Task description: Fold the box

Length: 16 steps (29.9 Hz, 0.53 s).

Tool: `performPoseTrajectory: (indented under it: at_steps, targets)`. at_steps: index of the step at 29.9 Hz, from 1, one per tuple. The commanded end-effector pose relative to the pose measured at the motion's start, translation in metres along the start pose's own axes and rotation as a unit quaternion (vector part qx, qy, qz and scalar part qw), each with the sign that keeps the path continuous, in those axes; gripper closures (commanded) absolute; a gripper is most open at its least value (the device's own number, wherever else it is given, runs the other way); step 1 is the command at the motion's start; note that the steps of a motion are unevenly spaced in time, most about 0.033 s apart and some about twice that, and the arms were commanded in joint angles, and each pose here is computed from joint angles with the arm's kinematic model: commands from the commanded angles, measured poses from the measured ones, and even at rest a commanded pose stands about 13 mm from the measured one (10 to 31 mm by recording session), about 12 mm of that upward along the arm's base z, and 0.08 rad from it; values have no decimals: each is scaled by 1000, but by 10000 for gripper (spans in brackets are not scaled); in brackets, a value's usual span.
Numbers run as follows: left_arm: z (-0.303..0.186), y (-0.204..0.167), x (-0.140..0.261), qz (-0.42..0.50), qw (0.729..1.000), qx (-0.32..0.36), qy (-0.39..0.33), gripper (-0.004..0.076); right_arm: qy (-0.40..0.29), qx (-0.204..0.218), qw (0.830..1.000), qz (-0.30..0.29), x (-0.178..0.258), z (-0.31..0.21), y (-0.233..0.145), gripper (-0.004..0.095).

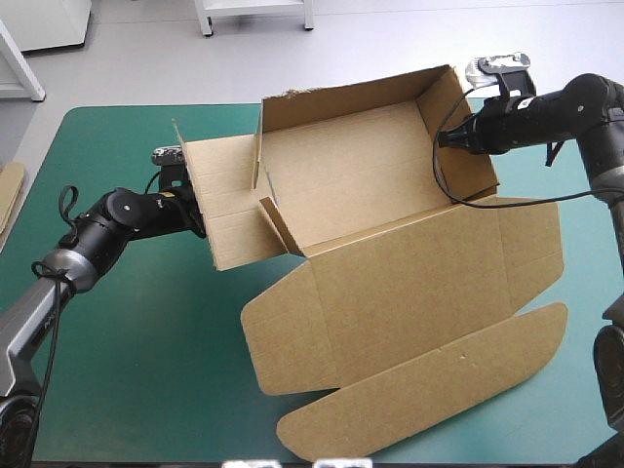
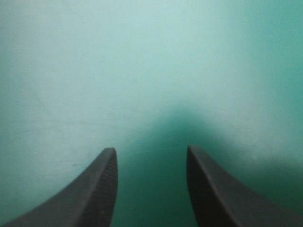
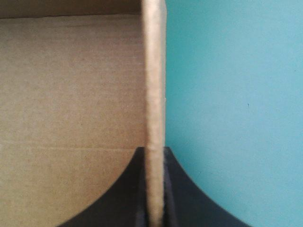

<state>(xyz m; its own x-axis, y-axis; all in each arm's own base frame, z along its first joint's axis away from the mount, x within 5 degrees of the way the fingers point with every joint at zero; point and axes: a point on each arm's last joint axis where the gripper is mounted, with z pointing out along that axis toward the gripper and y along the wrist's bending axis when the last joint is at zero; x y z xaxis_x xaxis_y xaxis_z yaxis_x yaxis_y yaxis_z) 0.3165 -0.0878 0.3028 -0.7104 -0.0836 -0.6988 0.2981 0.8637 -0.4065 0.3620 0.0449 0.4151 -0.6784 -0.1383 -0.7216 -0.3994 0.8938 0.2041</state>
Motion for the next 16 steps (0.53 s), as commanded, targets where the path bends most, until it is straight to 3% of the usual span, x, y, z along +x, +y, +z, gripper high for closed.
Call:
performPoseTrajectory:
  at_steps: [1,10,16]
  targets:
    - [-22,-18,-23,-2,995,81,-51,393,-60,3,998,-4,-13,-26,8,925]
    - [-38,-41,-31,-24,971,232,-50,393,-62,14,998,-6,-13,-26,6,925]
    - [-44,-48,-40,-49,953,284,-93,360,-67,17,998,-4,-14,-25,5,925]
